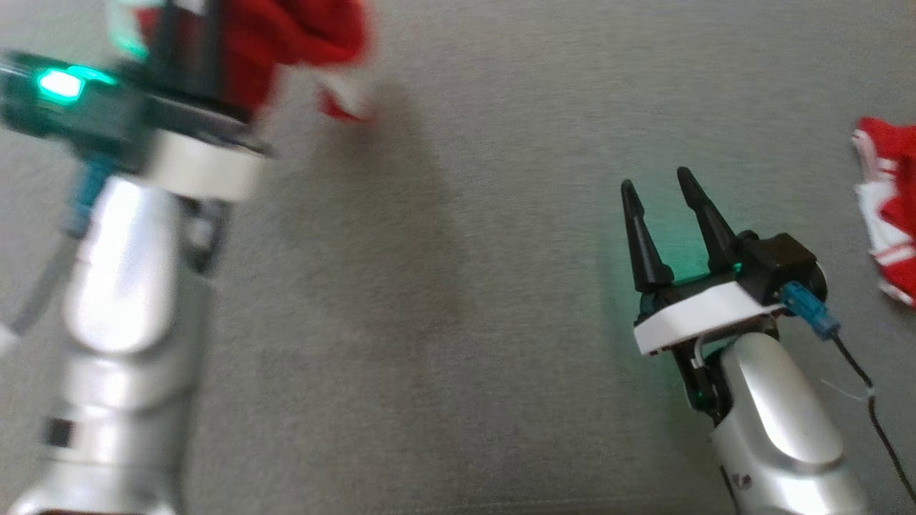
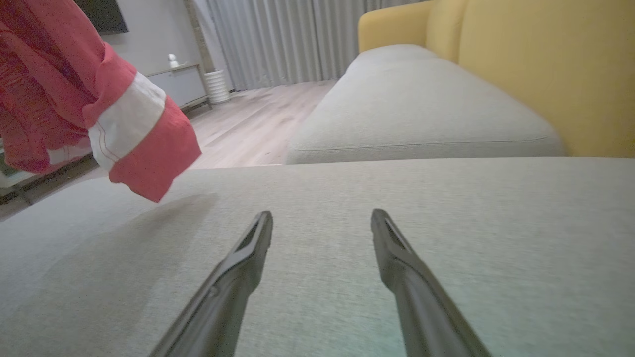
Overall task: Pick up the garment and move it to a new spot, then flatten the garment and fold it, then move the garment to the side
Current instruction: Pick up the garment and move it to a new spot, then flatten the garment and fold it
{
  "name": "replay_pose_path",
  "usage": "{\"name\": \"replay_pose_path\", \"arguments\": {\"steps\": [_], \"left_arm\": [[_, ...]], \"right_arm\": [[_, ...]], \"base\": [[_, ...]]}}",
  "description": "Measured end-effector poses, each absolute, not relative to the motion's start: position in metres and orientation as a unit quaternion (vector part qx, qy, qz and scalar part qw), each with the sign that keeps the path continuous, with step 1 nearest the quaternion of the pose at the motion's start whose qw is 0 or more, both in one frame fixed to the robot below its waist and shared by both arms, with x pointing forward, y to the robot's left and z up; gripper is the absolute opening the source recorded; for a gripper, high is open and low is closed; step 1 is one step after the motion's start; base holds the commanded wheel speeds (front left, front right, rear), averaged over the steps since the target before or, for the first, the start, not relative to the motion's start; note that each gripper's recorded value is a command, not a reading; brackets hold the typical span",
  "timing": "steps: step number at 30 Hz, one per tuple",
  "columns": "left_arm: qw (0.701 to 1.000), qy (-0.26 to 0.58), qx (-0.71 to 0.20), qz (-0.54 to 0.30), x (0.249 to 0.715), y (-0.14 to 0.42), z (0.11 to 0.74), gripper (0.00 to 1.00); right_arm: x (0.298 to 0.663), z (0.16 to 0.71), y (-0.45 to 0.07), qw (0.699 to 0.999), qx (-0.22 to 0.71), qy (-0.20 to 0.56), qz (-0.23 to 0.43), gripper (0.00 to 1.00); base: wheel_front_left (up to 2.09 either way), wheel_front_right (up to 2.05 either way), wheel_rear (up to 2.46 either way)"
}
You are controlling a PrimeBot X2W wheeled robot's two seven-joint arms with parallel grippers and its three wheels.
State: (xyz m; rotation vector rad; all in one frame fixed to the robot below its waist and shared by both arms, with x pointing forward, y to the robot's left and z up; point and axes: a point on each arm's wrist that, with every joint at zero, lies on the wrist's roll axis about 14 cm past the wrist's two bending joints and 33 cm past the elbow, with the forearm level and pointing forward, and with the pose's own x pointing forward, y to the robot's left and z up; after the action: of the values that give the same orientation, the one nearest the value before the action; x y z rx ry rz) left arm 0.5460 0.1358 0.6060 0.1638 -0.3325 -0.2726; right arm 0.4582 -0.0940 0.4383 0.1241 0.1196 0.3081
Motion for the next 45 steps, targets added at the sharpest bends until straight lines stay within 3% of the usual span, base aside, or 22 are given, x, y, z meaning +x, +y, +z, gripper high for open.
{"name": "replay_pose_path", "arguments": {"steps": [5, 10, 11, 12, 13, 18, 23, 34, 45], "left_arm": [[0.963, -0.149, -0.007, -0.224, 0.523, 0.048, 0.589, 0.00], [0.955, -0.100, -0.057, -0.275, 0.496, -0.002, 0.556, 0.00], [0.954, -0.085, -0.062, -0.281, 0.490, -0.009, 0.545, 0.18], [0.954, -0.069, -0.065, -0.283, 0.485, -0.012, 0.535, 0.56], [0.955, -0.056, -0.066, -0.285, 0.480, -0.016, 0.525, 1.00], [0.961, 0.017, -0.067, -0.269, 0.455, -0.012, 0.477, 1.00], [0.975, 0.056, -0.069, -0.203, 0.435, 0.028, 0.450, 1.00], [0.996, 0.064, -0.043, -0.050, 0.375, 0.132, 0.442, 1.00], [0.996, 0.076, -0.043, -0.032, 0.357, 0.145, 0.435, 1.00]], "right_arm": [[0.445, 0.448, -0.132, 0.992, 0.058, 0.051, 0.103, 1.00], [0.430, 0.457, -0.162, 0.996, 0.052, 0.043, 0.063, 1.00], [0.426, 0.456, -0.167, 0.996, 0.051, 0.045, 0.056, 1.00], [0.421, 0.454, -0.171, 0.996, 0.051, 0.048, 0.049, 1.00], [0.416, 0.452, -0.175, 0.996, 0.052, 0.051, 0.043, 1.00], [0.408, 0.449, -0.180, 0.996, 0.053, 0.057, 0.034, 1.00], [0.411, 0.456, -0.171, 0.996, 0.056, 0.047, 0.047, 1.00], [0.388, 0.463, -0.142, 0.994, 0.066, 0.040, 0.083, 1.00], [0.376, 0.453, -0.136, 0.992, 0.068, 0.056, 0.089, 1.00]], "base": [[0.00, 0.00, 0.00], [0.00, 0.00, 0.00], [0.00, 0.00, 0.00], [0.00, 0.00, 0.00], [0.00, 0.00, 0.00], [0.00, 0.00, 0.00], [0.00, 0.00, 0.00], [0.00, 0.00, 0.00], [0.00, 0.00, 0.00]]}}
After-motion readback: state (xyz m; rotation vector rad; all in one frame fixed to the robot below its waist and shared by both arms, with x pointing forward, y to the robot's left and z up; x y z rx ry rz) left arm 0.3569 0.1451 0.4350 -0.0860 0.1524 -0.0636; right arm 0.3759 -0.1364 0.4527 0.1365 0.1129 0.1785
